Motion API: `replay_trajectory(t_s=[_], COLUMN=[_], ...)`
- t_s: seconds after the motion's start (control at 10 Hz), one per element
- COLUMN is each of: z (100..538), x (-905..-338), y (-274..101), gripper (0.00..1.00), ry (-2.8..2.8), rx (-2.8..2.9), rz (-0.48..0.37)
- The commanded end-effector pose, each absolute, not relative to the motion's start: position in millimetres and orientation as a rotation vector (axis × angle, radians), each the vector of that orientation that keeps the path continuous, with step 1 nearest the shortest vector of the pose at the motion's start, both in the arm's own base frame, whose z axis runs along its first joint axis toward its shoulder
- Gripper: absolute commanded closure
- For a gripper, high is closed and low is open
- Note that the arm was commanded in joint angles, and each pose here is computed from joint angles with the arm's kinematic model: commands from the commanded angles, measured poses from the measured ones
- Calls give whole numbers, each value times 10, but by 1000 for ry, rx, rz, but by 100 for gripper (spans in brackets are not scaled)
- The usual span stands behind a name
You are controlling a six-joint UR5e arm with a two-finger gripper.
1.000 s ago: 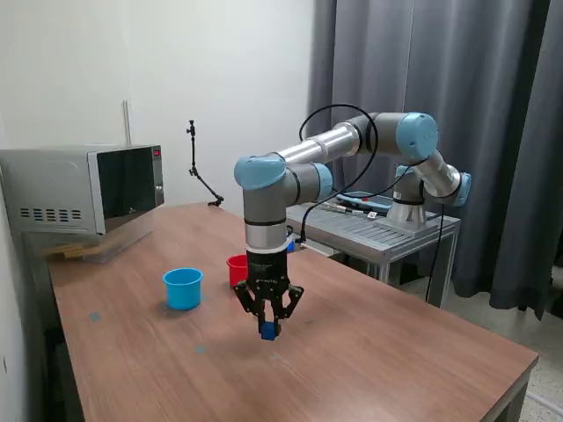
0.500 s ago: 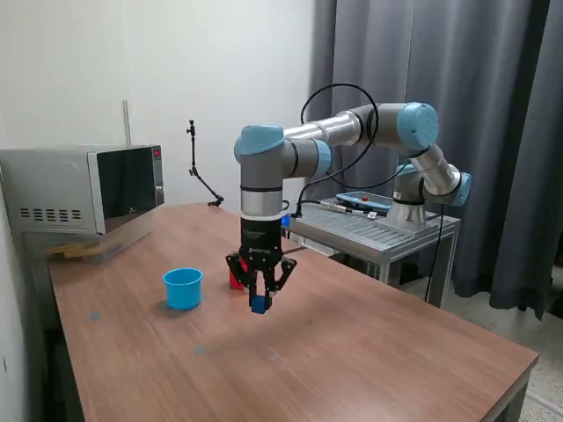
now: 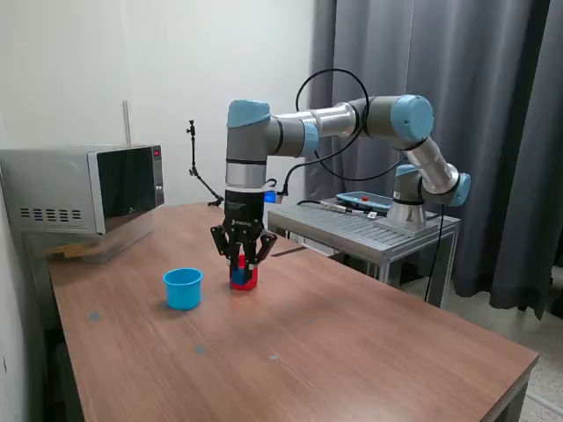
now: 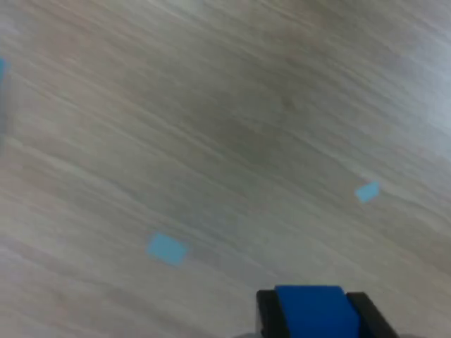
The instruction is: Place red objects in the red bin, and blue objects in the blue bin.
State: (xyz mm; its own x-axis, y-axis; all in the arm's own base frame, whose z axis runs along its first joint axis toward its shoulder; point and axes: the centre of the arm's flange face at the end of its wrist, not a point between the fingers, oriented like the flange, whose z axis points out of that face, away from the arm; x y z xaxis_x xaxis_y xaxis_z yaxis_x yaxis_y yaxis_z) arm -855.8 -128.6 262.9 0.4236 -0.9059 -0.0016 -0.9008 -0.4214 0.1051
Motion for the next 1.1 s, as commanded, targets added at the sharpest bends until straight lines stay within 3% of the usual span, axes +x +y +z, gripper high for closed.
replay_trajectory(t_s=[0.0,0.4,1.0], z=[2888,3202,3374], x=[-8552,-8534,-8446], y=[-1001,-575,178], gripper=[100,100,100], ry=[-1716,-1868,-2098], rx=[2530,2388,2194], rz=[-143,-181,-167])
